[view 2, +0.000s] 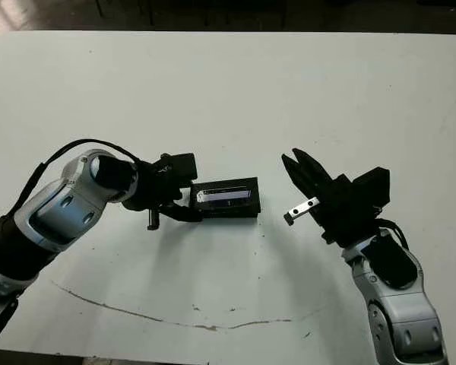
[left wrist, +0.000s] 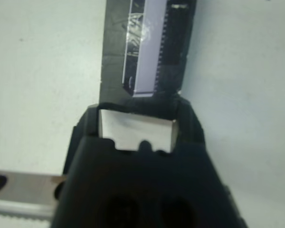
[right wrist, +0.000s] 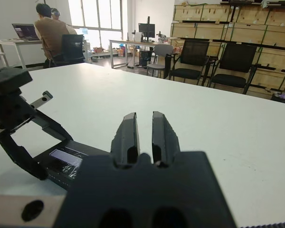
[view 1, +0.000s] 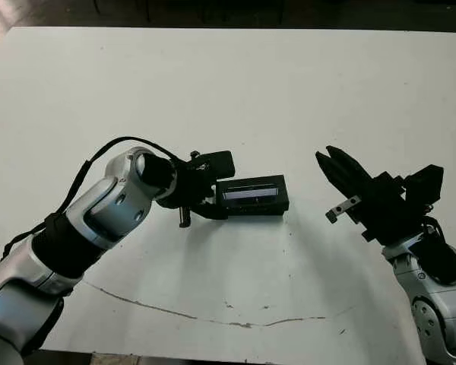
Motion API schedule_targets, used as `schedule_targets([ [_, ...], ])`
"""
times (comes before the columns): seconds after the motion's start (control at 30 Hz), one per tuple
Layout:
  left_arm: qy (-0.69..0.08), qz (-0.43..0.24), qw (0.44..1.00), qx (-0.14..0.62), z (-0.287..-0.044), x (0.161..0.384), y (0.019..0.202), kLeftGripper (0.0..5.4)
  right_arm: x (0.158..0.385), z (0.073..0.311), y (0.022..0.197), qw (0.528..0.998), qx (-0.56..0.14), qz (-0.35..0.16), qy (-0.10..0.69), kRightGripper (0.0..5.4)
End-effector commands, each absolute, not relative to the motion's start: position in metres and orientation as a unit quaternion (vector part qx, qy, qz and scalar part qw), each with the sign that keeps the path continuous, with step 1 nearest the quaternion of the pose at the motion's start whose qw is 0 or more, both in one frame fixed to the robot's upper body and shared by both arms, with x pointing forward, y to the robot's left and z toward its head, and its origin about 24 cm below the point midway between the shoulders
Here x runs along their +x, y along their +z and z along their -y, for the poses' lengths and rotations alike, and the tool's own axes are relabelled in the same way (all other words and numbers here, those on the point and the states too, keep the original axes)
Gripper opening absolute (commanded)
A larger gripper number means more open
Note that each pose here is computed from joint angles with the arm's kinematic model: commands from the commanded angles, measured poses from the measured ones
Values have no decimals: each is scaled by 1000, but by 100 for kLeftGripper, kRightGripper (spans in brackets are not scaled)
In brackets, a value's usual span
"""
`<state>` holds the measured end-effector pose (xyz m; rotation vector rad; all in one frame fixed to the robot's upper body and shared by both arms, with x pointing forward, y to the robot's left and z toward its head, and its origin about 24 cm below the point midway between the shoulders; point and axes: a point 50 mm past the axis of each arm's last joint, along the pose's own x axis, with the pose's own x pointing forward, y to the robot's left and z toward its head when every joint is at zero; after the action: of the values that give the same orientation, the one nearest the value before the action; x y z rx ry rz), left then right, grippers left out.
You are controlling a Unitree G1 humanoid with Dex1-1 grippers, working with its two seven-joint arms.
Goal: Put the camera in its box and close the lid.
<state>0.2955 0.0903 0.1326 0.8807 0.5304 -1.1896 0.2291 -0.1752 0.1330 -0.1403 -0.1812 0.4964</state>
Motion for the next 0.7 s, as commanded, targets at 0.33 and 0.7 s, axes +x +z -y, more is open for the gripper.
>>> schedule_targets([
  [0.33, -575, -256, 678, 381, -75, 291, 121, 176, 228, 176, 126, 966, -63, 75, 241, 0],
  [0.7, -579, -260, 661, 400, -87, 294, 120, 428, 229, 176, 128, 965, -65, 77, 244, 0],
])
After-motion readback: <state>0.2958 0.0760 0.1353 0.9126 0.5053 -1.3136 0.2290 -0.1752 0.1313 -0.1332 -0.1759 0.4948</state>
